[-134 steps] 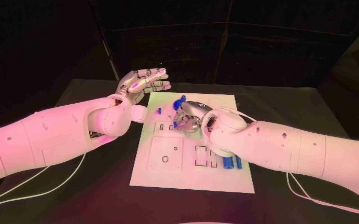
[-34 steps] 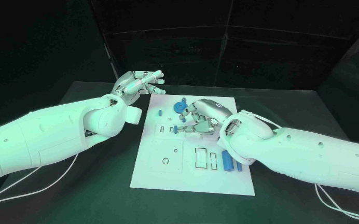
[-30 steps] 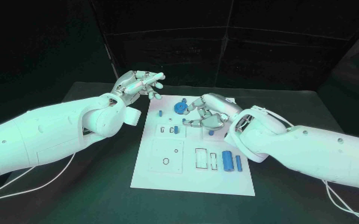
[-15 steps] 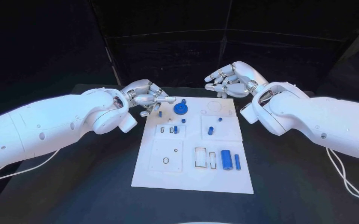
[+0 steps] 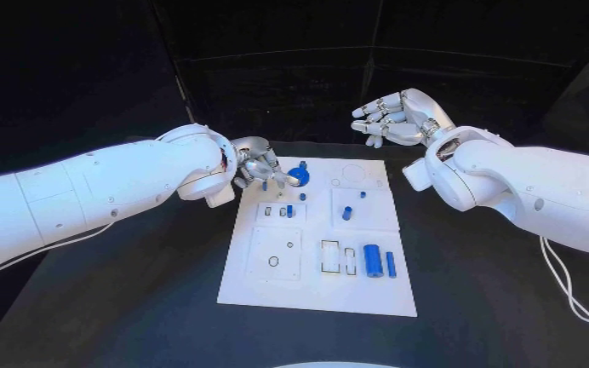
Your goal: Assemble the parts on the task board
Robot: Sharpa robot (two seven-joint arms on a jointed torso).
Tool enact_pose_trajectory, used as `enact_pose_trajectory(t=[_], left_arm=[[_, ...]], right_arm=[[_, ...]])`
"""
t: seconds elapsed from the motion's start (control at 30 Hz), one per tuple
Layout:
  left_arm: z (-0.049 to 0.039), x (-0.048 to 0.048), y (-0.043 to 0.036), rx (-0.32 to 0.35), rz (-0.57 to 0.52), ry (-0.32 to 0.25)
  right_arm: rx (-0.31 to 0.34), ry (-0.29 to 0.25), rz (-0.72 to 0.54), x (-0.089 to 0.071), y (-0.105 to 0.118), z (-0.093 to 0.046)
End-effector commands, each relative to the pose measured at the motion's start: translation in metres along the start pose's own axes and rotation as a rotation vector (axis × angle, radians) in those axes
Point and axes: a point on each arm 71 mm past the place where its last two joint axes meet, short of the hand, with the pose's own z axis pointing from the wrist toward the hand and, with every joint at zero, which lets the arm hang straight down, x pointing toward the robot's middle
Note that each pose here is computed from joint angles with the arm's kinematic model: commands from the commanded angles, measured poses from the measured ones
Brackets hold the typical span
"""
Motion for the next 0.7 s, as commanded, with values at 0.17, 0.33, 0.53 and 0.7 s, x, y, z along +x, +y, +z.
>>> enact_pose_trajectory(t=[0.17,0.33,0.53,0.7], left_arm=[[0.0129,0.0038,-0.0048,-0.155,0.152,0.02],[0.0205,0.0091,-0.009,-0.192,0.205,0.058],[0.0277,0.0156,-0.016,-0.21,0.244,0.102],[0.0327,0.0226,-0.0188,-0.224,0.27,0.132]], right_arm=[[-0.007,-0.017,0.035,-0.002,0.002,0.003],[-0.003,-0.014,0.035,-0.002,0.002,0.004],[-0.003,0.0,0.03,-0.001,0.001,0.005],[-0.011,0.012,0.02,0.0,0.002,0.006]])
